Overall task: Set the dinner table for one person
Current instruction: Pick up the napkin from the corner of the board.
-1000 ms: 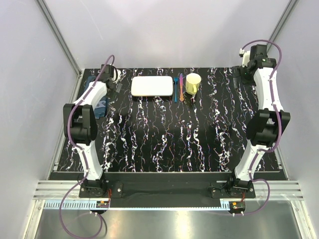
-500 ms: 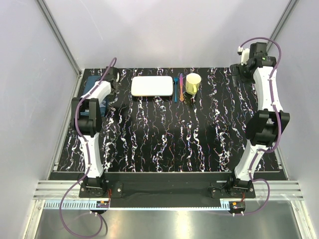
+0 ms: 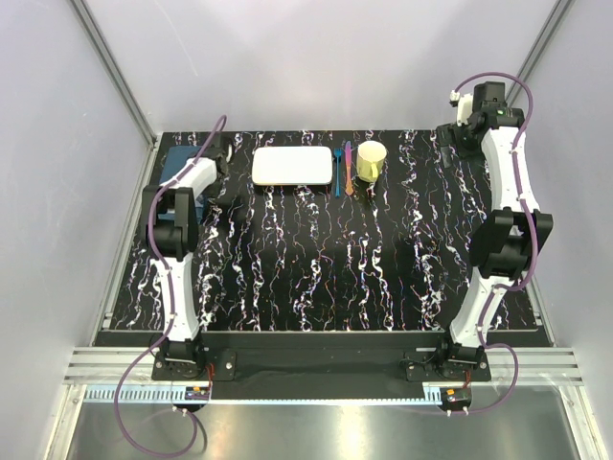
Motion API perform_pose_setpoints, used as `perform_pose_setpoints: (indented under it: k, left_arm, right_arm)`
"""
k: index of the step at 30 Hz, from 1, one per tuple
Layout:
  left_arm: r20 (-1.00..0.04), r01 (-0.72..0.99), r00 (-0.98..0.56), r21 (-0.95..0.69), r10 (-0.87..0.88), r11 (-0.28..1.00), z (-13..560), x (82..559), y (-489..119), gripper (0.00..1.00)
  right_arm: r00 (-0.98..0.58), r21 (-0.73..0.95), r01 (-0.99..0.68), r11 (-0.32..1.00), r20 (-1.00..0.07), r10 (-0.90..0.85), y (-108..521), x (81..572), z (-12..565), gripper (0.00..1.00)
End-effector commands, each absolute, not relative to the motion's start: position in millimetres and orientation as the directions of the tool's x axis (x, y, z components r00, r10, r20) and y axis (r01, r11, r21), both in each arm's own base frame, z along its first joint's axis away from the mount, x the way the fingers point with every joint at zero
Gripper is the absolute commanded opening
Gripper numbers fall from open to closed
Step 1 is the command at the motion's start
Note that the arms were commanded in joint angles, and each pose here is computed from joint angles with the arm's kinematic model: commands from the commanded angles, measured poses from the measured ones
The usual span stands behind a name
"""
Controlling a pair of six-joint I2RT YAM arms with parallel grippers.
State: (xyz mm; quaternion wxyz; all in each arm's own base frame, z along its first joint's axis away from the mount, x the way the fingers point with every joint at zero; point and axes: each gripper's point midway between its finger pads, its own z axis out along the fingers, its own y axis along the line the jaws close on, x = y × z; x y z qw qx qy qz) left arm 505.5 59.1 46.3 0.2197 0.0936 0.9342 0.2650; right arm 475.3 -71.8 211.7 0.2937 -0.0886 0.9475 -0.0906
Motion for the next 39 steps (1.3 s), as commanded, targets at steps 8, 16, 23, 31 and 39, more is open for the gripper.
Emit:
perform_pose_setpoints:
  k: [8, 16, 23, 31, 39]
  left_arm:
    - [-0.391, 0.013, -0.881, 0.54, 0.265, 0.841, 50.2, 515.0, 59.8, 0.62]
    - [-0.368, 0.026, -0.891, 0.543, 0.266, 0.839, 40.2, 510.7, 55.4, 0.42]
    - [-0.379, 0.019, -0.887, 0.544, 0.265, 0.839, 47.9, 510.0, 55.7, 0.0]
    - [-0.468, -0.032, -0.837, 0.56, 0.284, 0.828, 121.2, 521.8, 58.5, 0.0]
    - [-0.569, -0.08, -0.76, 0.562, 0.315, 0.823, 223.4, 520.9, 59.6, 0.0]
  right_arm:
    - [-0.786, -0.236, -0.129, 0.963, -0.567, -0.245, -67.6, 481.4, 224.8, 1.0]
    - [-0.787, -0.238, -0.131, 0.962, -0.565, -0.247, -66.7, 481.8, 223.8, 1.0]
    - [-0.794, -0.239, -0.133, 0.962, -0.555, -0.248, -67.0, 478.5, 220.6, 1.0]
    - [-0.803, -0.228, -0.144, 0.963, -0.542, -0.248, -63.8, 474.2, 214.0, 1.0]
    - [-0.813, -0.213, -0.155, 0.965, -0.527, -0.247, -60.0, 470.0, 205.6, 1.0]
